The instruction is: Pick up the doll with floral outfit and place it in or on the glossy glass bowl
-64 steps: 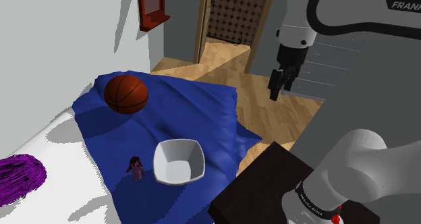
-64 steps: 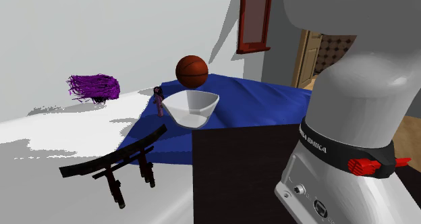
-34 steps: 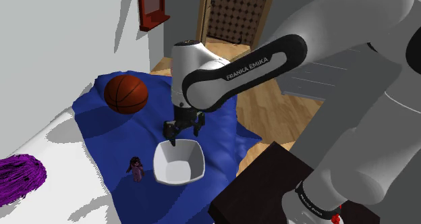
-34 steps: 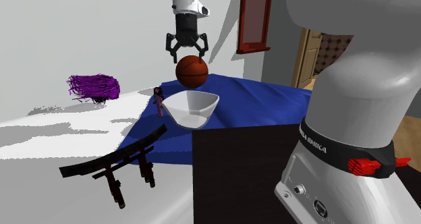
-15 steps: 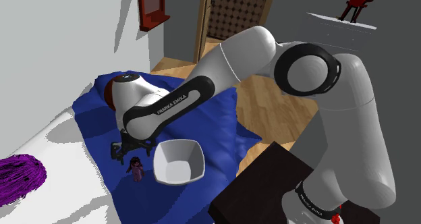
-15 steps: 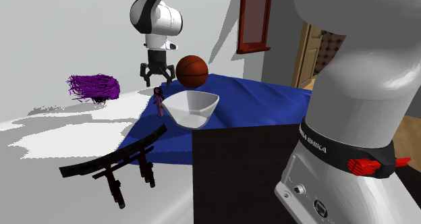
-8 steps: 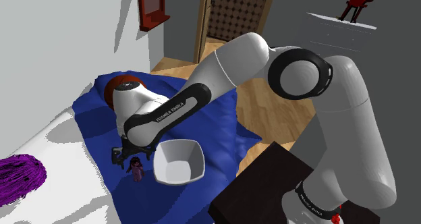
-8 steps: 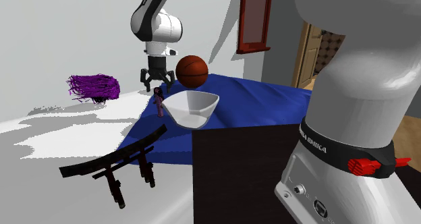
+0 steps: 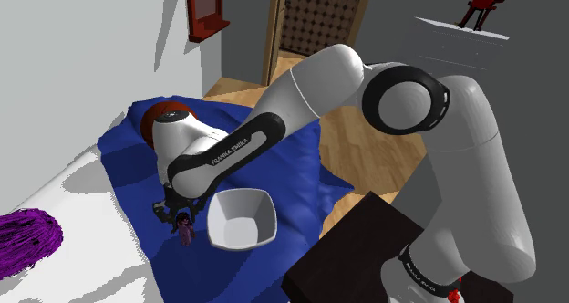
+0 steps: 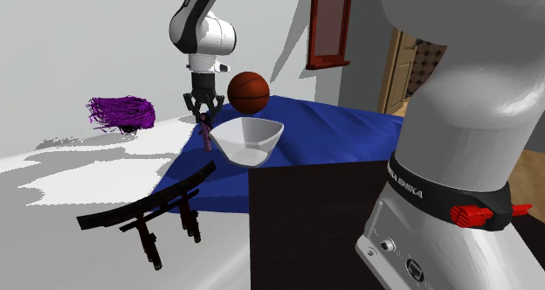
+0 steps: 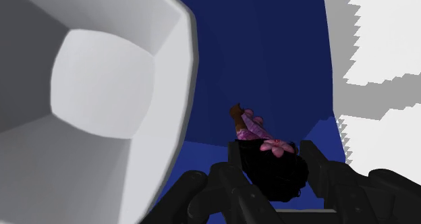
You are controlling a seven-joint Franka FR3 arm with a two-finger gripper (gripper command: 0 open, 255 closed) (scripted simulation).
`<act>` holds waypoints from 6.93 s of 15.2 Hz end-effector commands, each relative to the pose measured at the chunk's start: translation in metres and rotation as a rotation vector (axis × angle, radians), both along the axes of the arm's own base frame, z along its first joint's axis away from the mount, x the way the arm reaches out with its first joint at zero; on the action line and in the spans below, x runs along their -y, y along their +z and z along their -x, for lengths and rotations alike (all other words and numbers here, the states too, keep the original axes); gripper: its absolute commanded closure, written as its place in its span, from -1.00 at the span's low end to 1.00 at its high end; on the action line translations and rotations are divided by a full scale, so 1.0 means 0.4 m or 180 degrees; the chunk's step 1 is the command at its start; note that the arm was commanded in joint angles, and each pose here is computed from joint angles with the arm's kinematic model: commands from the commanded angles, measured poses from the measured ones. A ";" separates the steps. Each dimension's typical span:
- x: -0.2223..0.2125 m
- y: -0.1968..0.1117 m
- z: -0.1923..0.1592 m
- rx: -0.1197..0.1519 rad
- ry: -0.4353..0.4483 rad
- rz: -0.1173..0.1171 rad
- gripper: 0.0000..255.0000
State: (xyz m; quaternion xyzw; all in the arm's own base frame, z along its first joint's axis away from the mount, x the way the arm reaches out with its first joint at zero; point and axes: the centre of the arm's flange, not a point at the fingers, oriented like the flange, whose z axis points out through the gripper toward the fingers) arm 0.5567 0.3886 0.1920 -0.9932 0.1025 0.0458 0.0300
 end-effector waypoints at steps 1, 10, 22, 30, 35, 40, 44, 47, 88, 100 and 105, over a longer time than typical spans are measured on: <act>0.000 -0.001 0.000 -0.0002 0.0000 0.0000 1.00; 0.000 0.039 0.000 -0.0001 0.0001 0.0000 1.00; 0.000 0.197 0.000 -0.0001 0.0000 0.0000 1.00; 0.000 0.303 0.000 -0.0001 0.0000 0.0000 1.00; 0.000 0.369 0.000 -0.0001 0.0000 0.0000 1.00; 0.000 0.435 0.000 -0.0001 0.0000 0.0000 1.00; 0.027 0.474 0.016 -0.0001 0.0000 0.0000 1.00; 0.110 0.501 0.064 -0.0001 0.0000 0.0000 1.00; 0.379 0.290 0.221 -0.0001 0.0000 0.0000 -1.00; 0.387 0.414 0.210 -0.0001 0.0000 0.0000 -1.00; 0.387 0.414 0.210 -0.0001 0.0000 0.0000 -1.00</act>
